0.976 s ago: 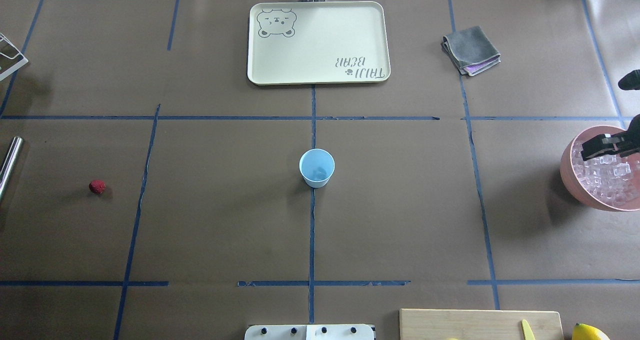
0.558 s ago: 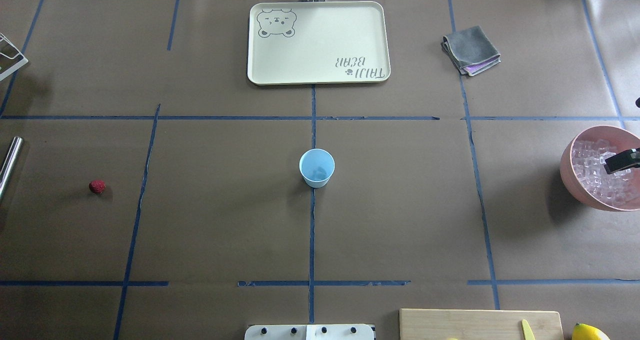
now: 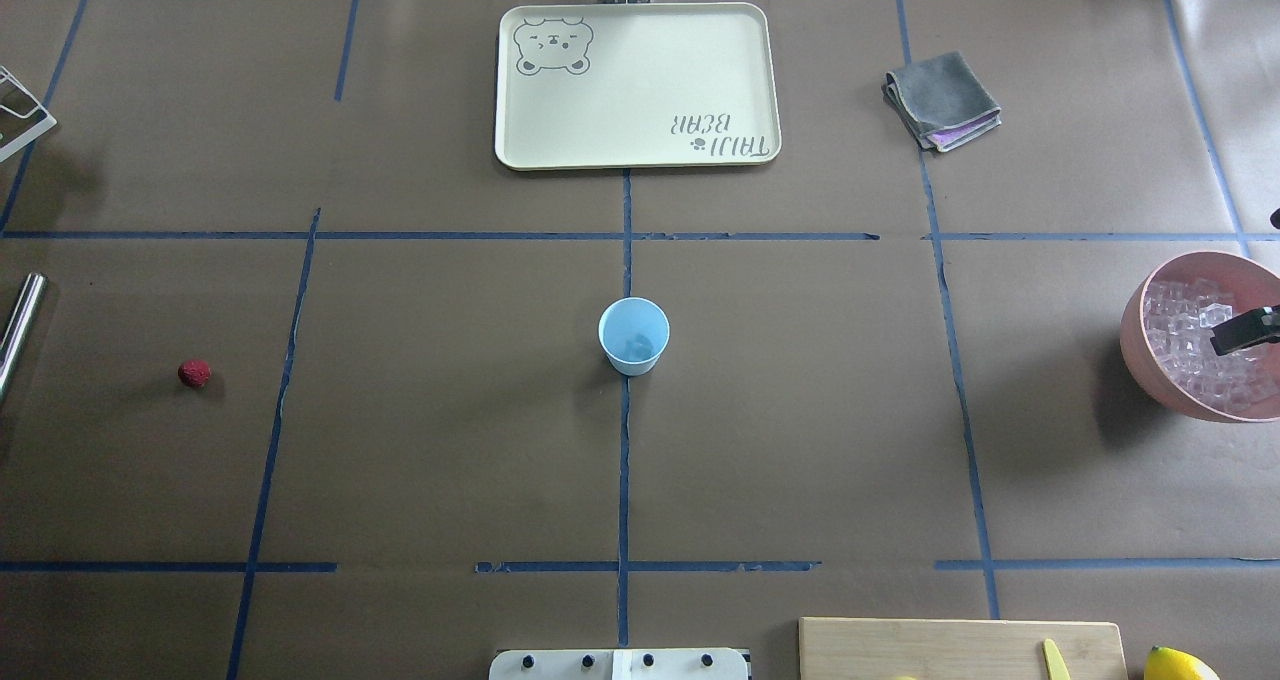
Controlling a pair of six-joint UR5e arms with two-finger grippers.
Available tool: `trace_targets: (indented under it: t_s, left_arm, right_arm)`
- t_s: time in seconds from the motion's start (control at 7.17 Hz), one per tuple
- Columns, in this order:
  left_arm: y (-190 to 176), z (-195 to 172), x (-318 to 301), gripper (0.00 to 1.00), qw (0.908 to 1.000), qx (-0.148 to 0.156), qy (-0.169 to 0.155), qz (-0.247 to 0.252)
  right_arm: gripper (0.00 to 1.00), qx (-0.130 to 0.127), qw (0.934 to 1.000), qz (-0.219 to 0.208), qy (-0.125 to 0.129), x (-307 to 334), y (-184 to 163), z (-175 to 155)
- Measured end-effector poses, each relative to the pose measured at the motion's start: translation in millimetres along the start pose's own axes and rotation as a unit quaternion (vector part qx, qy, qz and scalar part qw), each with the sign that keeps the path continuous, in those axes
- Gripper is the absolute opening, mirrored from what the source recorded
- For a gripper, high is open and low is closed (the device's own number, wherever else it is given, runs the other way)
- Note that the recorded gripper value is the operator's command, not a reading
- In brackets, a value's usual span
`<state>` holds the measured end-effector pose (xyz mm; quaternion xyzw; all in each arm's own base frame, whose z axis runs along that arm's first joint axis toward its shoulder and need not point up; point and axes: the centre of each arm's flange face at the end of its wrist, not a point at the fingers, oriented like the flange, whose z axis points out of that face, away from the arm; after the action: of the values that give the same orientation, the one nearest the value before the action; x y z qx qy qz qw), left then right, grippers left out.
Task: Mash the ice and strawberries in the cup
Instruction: 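Grasp another ice cube from the bowl with the right gripper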
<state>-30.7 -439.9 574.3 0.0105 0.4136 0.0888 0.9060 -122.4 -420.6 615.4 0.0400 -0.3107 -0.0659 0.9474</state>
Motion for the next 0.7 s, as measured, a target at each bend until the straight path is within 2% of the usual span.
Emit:
trace_targets:
  t_s: [0.14, 0.28, 0.42, 0.56, 0.7]
  left_arm:
    - [0.2, 0.1, -0.1, 1.00, 1.0000, 0.000, 0.000, 0.000]
    - [0.3, 0.2, -0.1, 1.00, 1.0000, 0.000, 0.000, 0.000]
    - [0.4, 0.2, -0.1, 1.00, 1.0000, 0.000, 0.000, 0.000]
    - [0.6, 0.4, -0.4, 1.00, 1.0000, 0.000, 0.000, 0.000]
    - [0.7, 0.7, -0.7, 1.00, 1.0000, -0.001, 0.000, -0.001]
  right_arm:
    - [0.58, -0.005, 1.0000, 0.001, -0.008, -0.7, 0.2, 2.1]
    - [0.26, -0.008, 0.9999, 0.002, -0.013, -1.5, 0.5, 2.6]
    - [0.09, -0.009, 0.9998, 0.002, -0.015, -1.6, 0.9, 2.9]
    - [0.00, -0.010, 0.9998, 0.002, -0.016, -1.8, 1.0, 3.1]
    - [0.00, -0.010, 0.9998, 0.001, -0.017, -2.5, 0.5, 3.2]
